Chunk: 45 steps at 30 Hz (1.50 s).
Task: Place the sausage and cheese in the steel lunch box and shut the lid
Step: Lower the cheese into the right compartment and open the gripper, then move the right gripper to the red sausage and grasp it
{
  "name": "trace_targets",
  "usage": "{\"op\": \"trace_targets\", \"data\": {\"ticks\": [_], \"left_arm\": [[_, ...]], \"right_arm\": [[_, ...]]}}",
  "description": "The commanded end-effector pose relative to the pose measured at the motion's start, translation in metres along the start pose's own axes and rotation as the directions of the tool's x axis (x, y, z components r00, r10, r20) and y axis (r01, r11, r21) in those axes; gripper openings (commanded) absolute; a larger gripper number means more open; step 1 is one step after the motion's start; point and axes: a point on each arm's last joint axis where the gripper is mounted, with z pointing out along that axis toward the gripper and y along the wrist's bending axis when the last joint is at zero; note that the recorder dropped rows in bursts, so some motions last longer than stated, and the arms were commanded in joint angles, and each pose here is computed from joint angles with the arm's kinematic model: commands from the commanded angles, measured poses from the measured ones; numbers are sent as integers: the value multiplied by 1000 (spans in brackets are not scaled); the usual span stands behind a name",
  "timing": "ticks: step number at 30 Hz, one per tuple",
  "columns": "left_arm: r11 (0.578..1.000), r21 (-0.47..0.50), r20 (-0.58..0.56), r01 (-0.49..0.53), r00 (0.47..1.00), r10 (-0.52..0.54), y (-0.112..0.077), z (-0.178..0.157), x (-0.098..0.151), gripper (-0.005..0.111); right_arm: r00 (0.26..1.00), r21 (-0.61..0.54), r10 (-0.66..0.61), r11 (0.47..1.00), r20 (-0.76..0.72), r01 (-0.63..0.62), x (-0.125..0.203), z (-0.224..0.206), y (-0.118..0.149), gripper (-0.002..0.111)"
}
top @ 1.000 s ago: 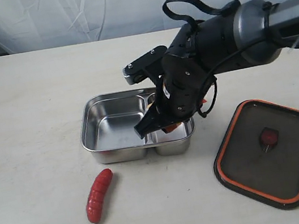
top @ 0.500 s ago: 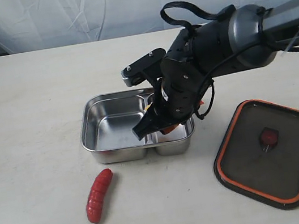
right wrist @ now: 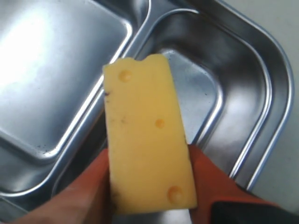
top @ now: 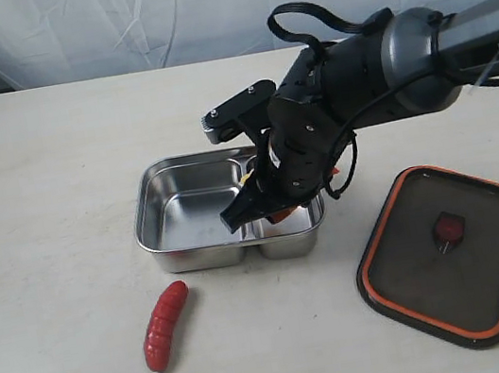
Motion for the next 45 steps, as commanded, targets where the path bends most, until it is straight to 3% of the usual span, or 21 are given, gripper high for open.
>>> {"op": "trace_targets", "data": {"ticks": [1,26,28,30,31,32,33,34,39,42,45], "left_arm": [[1000,6,6,-5,1000,5,0,0,0,0],[1000,6,6,-5,1000,5,0,0,0,0],[1000,6,6,-5,1000,5,0,0,0,0],[1000,6,6,-5,1000,5,0,0,0,0],[1000,6,6,-5,1000,5,0,0,0,0],[1000,6,6,-5,1000,5,0,0,0,0],[1000,6,6,-5,1000,5,0,0,0,0],[1000,6,6,-5,1000,5,0,0,0,0],[1000,6,6,-5,1000,5,0,0,0,0],[1000,6,6,-5,1000,5,0,0,0,0],[1000,6,6,-5,1000,5,0,0,0,0]], "right_arm": [[999,-5,-6,1000,42,6,-6,-2,-2,0],[998,-11,5,1000,57,-4,-8,-2,-1,0],[997,-12,62,998,51,-61,-7,-2,-2,4],[997,-12,63,998,47,-63,-7,-2,-2,19],[997,-12,68,998,41,-67,-6,-2,-1,35],[997,-13,74,997,33,-73,-5,-2,-1,41],[996,-12,87,996,11,-87,-3,-2,-1,55],[995,-13,96,995,4,-96,-3,-3,-1,60],[984,-82,168,983,54,-164,-6,-57,9,58],[975,-246,204,953,83,-179,-2,-86,52,55],[989,-275,139,954,48,-120,7,-82,84,55]]}}
